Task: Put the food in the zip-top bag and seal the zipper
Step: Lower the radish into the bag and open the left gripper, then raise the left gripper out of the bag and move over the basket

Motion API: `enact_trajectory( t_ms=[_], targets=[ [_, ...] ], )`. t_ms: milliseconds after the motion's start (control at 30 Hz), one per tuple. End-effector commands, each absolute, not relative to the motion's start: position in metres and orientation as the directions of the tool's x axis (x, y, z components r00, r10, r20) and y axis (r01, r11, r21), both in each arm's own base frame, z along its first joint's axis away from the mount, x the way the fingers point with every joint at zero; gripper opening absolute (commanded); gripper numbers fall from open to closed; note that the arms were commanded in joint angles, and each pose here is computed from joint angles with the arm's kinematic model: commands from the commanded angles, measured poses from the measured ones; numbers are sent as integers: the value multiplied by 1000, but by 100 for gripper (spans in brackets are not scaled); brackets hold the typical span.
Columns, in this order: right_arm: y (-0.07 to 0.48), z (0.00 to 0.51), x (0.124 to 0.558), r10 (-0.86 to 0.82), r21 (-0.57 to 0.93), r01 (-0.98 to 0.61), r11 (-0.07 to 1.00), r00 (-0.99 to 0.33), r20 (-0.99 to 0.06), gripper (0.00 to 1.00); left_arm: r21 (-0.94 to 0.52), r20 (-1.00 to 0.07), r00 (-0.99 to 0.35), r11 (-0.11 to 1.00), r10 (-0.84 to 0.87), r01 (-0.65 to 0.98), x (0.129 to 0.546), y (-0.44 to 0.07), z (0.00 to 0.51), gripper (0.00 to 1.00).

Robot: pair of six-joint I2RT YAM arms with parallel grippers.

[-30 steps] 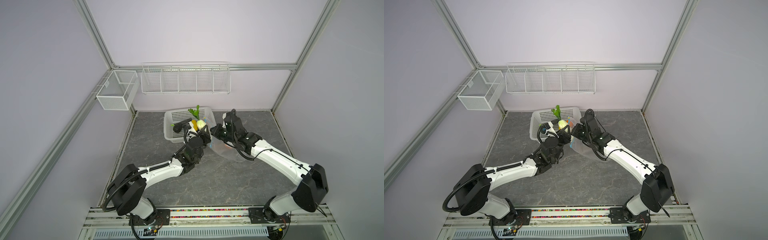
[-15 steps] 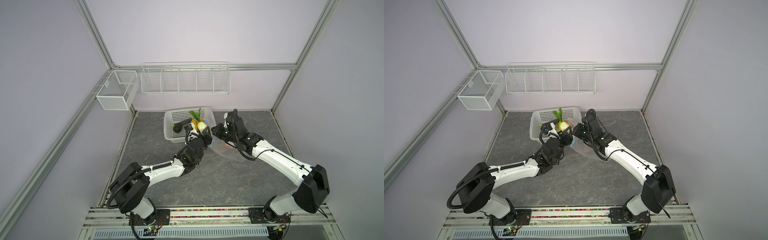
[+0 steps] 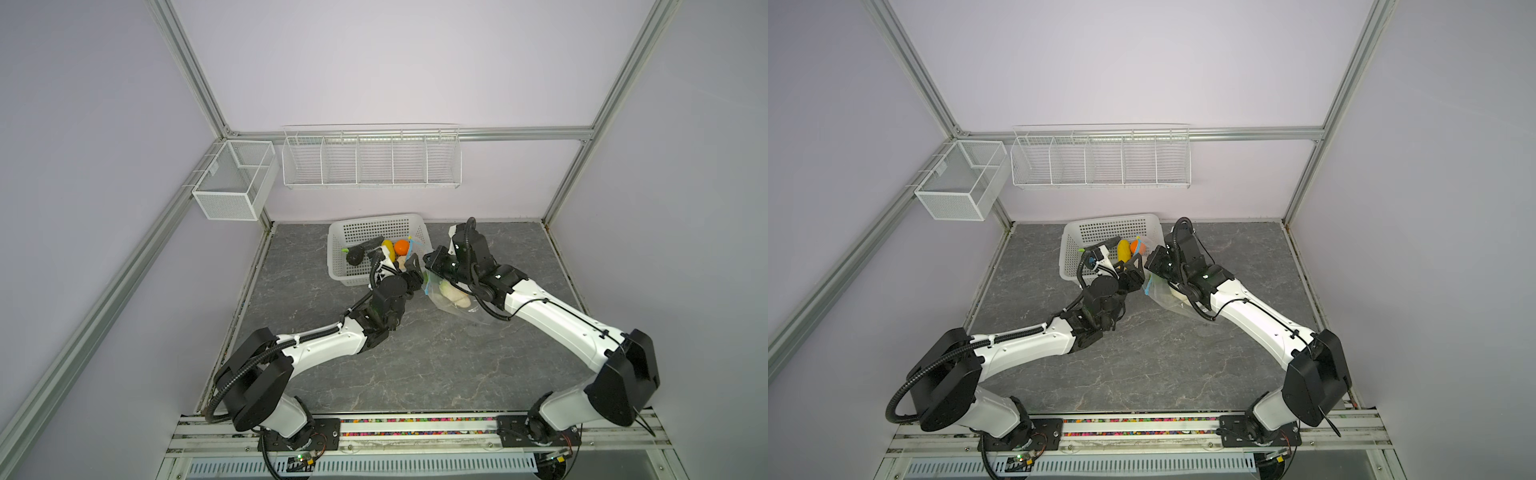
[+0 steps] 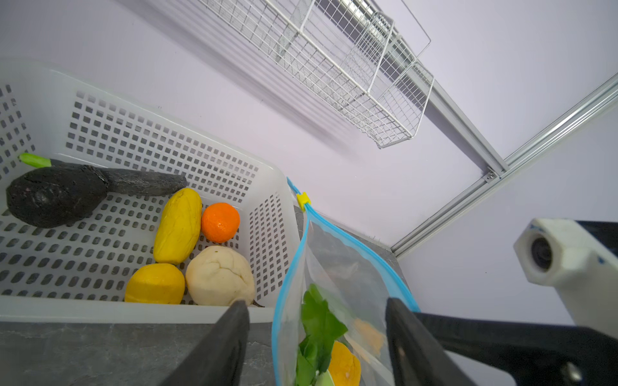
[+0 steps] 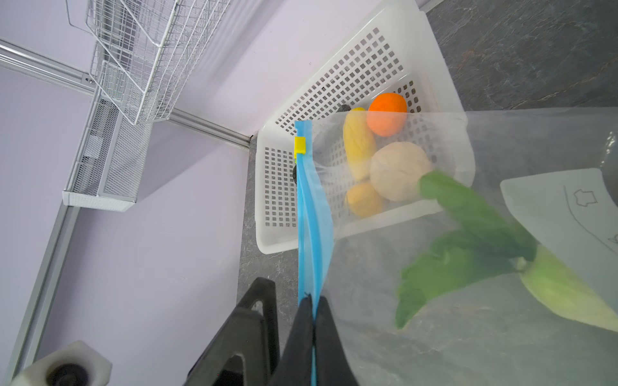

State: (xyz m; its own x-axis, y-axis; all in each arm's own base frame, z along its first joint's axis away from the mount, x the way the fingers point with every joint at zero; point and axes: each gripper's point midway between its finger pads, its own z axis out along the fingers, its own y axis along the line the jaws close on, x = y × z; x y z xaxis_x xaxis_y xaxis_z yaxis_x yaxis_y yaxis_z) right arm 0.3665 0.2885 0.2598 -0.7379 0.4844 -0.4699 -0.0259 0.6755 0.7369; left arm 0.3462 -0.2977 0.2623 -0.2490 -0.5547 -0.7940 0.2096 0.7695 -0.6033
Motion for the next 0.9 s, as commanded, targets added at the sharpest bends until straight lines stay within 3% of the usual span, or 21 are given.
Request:
enact_trajectory(
  t_ms=[0,200,367,500,867],
  targets=[
    [278,271,362,501,742,-38,669,-715,-488,6,-564,-824,-204,797,-529,214,336,-280,283,64],
    [268,264,359,488,710,-39,703,-701,-521,6,-495,-862,-272,826,-428,268,326,-277,280,65],
    [270,256,353,474,705,-38,708,-715,-515,6,-472,-852,-367,850,-372,233,349,-268,267,70],
    [263,259,350,463,683,-51,729,-698,-546,6,-347,-870,-424,924,-252,163,373,-257,257,72],
    [263,253,350,412,633,-79,770,-696,-588,6,-145,-728,-679,989,-97,14,427,-225,216,78]
  ],
)
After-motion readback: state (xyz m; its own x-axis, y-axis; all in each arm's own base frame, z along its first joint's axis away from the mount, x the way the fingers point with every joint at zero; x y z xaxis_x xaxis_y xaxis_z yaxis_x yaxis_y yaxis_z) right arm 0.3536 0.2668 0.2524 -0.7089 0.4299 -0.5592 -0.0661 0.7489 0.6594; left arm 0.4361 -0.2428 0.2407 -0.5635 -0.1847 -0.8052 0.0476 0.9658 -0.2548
